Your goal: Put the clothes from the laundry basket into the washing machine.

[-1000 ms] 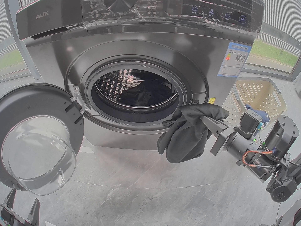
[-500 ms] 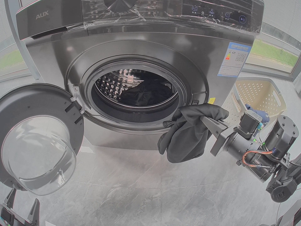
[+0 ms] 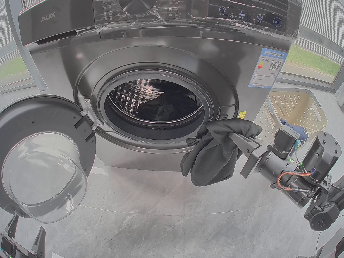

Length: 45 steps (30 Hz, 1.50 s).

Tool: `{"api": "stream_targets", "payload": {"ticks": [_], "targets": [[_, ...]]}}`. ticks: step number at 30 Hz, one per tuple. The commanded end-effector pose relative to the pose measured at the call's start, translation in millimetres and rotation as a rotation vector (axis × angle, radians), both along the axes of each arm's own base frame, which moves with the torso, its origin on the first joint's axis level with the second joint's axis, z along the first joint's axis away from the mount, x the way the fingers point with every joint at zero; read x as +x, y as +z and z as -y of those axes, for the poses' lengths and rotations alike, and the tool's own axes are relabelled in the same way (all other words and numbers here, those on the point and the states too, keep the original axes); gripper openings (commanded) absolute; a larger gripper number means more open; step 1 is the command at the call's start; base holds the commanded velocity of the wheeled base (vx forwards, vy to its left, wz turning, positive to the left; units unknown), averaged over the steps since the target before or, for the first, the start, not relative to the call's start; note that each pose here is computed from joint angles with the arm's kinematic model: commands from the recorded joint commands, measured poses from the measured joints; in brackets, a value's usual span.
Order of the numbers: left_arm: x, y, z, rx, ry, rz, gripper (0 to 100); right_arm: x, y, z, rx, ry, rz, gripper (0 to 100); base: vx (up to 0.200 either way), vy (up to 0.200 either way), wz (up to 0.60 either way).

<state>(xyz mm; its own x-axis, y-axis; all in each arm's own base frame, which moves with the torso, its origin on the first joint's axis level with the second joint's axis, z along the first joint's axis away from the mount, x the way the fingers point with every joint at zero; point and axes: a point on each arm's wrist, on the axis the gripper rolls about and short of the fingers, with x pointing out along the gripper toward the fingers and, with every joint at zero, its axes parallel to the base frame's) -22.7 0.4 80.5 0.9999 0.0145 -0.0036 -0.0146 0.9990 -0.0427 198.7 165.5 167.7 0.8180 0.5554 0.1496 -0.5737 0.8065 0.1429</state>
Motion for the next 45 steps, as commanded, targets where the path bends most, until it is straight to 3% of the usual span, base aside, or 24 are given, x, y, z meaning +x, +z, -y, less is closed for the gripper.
{"api": "stream_targets", "payload": {"ticks": [1,5,14,23,45], "targets": [[0.3,-4.3,0.0,0.0,0.001,-0.004,100,0.1,-0.3,-0.3,-0.001,0.001,-0.001,0,-0.2,0.0,0.0],[0.3,-4.3,0.0,0.0,0.001,-0.004,100,0.1,-0.3,-0.3,-0.001,0.001,-0.001,0,-0.2,0.0,0.0],[0.3,-4.3,0.0,0.0,0.001,-0.004,100,0.0,-1.2,-0.2,-0.003,0.001,-0.003,0,0.0,0.0,0.0],[0.3,-4.3,0.0,0.0,0.001,-0.004,100,0.0,-1.2,-0.2,-0.001,0.001,-0.004,0,0.0,0.2,0.0],[0.3,-4.3,0.0,0.0,0.001,-0.004,100,0.0,-1.9,-0.2,-0.003,0.001,-0.006,0,0.027,0.0,0.0]]}}
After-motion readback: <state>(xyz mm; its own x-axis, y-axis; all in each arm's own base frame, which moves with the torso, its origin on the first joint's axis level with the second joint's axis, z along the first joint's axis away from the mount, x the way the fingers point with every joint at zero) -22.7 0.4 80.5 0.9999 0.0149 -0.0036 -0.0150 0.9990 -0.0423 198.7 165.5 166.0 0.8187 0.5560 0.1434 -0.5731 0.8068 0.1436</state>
